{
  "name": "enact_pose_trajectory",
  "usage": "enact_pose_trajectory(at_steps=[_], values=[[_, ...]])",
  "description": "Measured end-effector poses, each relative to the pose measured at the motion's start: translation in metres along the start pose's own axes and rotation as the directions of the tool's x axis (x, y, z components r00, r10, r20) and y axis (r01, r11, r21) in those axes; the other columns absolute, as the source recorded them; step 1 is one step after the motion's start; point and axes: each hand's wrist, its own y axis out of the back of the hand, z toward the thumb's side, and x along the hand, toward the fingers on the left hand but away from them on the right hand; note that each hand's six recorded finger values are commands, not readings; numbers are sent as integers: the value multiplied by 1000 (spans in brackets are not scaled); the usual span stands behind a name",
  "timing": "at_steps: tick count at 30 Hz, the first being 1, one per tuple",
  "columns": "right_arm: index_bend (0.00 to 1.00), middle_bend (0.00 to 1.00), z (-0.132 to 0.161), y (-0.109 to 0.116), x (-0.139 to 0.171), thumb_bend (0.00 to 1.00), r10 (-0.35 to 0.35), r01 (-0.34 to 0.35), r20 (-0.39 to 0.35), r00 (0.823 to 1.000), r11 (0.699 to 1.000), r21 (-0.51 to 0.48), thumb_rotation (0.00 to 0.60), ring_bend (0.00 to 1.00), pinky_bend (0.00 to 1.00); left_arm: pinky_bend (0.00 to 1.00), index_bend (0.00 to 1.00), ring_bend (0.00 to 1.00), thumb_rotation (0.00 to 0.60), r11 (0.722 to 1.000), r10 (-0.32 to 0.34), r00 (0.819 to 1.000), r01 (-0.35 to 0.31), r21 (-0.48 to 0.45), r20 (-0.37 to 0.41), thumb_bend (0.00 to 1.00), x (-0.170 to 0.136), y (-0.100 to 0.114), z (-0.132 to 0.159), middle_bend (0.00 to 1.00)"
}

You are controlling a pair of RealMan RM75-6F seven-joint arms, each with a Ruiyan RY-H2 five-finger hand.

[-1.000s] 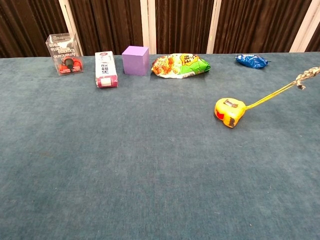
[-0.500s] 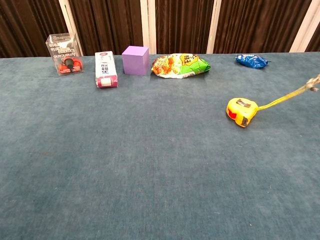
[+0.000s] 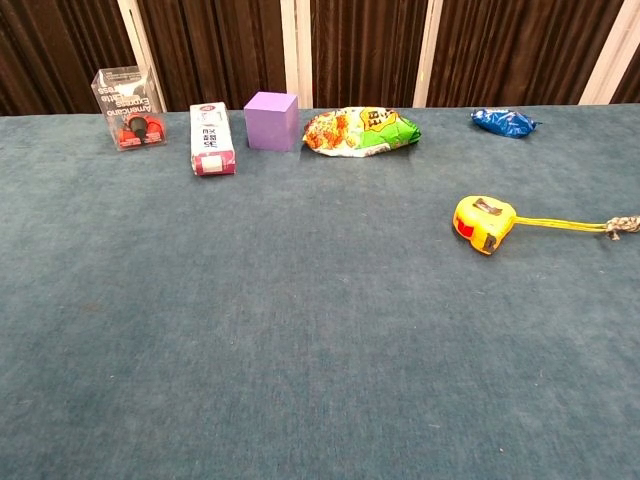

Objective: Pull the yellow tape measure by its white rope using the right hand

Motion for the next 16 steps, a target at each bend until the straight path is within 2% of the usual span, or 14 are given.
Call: enact_pose_trajectory(at_steps=[3,7,12,16], values=[[0,0,2,-2,16,268,8,-8,-47,999,1000,-5,600,0,0,0,0,0,600,1000,7,1000,-7,11,3,0,0,0,0,0],[0,0,5,-6,44,258,13,-14,-134,991,1000,-9,600,0,0,0,0,0,600,1000,15,1000,-15,23,0,0,0,1,-1,0],[0,0,3,-12,88,258,28,-25,-253,967,1000,17,600,0,0,0,0,0,600,998,30,1000,-30,46,3,0,0,2,-2,0],[0,0,-5,-10,123,257,21,-15,-307,952,1000,25,600,0,0,0,0,0,600,998,37,999,-37,46,-3,0,0,3,-3,0]])
